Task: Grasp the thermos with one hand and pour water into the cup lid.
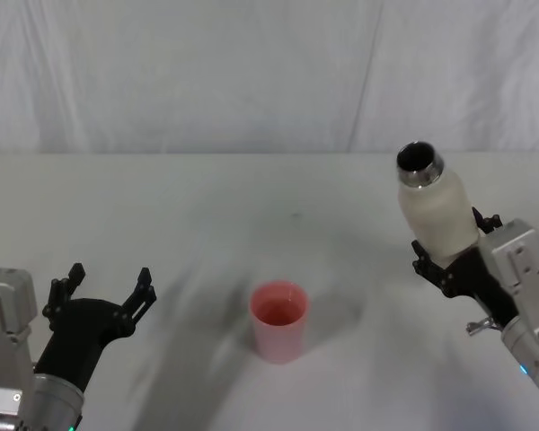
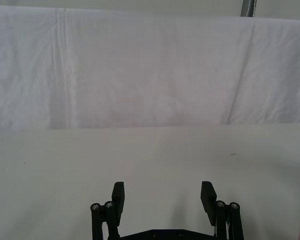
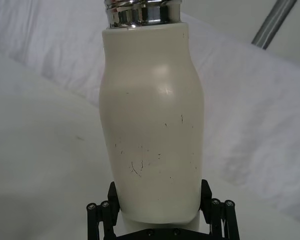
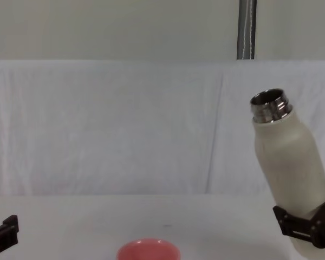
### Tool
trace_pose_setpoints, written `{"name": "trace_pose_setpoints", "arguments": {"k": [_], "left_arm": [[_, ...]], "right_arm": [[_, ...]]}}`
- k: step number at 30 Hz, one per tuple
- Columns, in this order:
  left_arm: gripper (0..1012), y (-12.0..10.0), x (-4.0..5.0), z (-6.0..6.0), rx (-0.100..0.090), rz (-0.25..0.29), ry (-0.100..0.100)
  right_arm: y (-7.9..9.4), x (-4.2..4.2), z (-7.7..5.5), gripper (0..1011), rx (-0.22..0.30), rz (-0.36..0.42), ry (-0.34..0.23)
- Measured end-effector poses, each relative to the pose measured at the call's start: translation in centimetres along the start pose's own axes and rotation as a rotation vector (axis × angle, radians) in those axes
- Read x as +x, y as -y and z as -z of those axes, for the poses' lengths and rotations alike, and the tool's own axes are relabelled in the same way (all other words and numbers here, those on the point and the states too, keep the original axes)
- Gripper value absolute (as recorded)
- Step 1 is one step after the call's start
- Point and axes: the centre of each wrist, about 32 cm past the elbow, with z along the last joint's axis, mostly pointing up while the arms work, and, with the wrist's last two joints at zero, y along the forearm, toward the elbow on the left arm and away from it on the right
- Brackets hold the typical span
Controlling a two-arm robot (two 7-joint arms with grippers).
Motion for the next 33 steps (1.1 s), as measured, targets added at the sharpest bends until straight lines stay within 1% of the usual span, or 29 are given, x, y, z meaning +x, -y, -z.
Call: {"name": "trace_pose_setpoints", "arguments": {"k": [2,3,5,6,7,8,9,10,12,13,15,16,18,19,21,22,24,25,26,28,33], "left_arm": [[1001,0.0,0.00,0.0,0.000,0.000,0.000],[1001,0.0,0.00,0.0,0.000,0.000,0.000],[1001,0.0,0.00,0.0,0.000,0.000,0.000],[1001,0.0,0.00,0.0,0.000,0.000,0.000],[1001,0.0,0.00,0.0,0.000,0.000,0.000],[1001,0.0,0.00,0.0,0.000,0.000,0.000],[1001,0.0,0.00,0.0,0.000,0.000,0.000],[1001,0.0,0.00,0.0,0.000,0.000,0.000],[1001,0.0,0.00,0.0,0.000,0.000,0.000],[1001,0.0,0.00,0.0,0.000,0.000,0.000],[1001,0.0,0.00,0.0,0.000,0.000,0.000],[1001,0.0,0.00,0.0,0.000,0.000,0.000],[1001,0.0,0.00,0.0,0.000,0.000,0.000],[1001,0.0,0.00,0.0,0.000,0.000,0.000],[1001,0.0,0.00,0.0,0.000,0.000,0.000],[1001,0.0,0.00,0.0,0.000,0.000,0.000],[1001,0.0,0.00,0.0,0.000,0.000,0.000],[1001,0.0,0.00,0.0,0.000,0.000,0.000],[1001,0.0,0.00,0.0,0.000,0.000,0.000],[1001,0.0,0.00,0.0,0.000,0.000,0.000],[1001,0.0,0.00,0.0,0.000,0.000,0.000]], "right_arm": [[0.1,-0.17,0.0,959,0.000,0.000,0.031],[0.1,-0.31,0.1,959,0.002,0.002,0.062],[0.2,-0.42,0.1,959,0.005,0.002,0.091],[0.2,-0.55,0.1,959,0.007,0.000,0.128],[0.2,-0.61,0.1,959,0.009,-0.001,0.145],[0.2,-0.74,0.1,959,0.014,-0.005,0.177],[0.2,-0.74,0.1,959,0.014,-0.005,0.177],[0.2,-0.92,0.1,959,0.019,-0.012,0.218],[0.2,-1.05,0.2,959,0.023,-0.019,0.257],[0.2,-1.17,0.3,959,0.026,-0.024,0.296],[0.2,-1.30,0.3,959,0.030,-0.030,0.339],[0.1,-1.42,0.4,959,0.033,-0.036,0.376],[0.1,-1.55,0.5,959,0.038,-0.041,0.415],[0.0,-1.63,0.5,959,0.041,-0.045,0.449],[-0.1,-1.71,0.6,959,0.043,-0.049,0.477],[-0.2,-1.77,0.7,959,0.046,-0.052,0.503],[-0.3,-1.84,0.7,959,0.051,-0.054,0.538],[-0.3,-1.84,0.7,959,0.051,-0.054,0.538],[-0.4,-1.86,0.7,959,0.054,-0.054,0.559],[-0.5,-1.85,0.8,959,0.058,-0.054,0.583],[-0.7,-1.82,0.8,959,0.067,-0.053,0.609]]}}
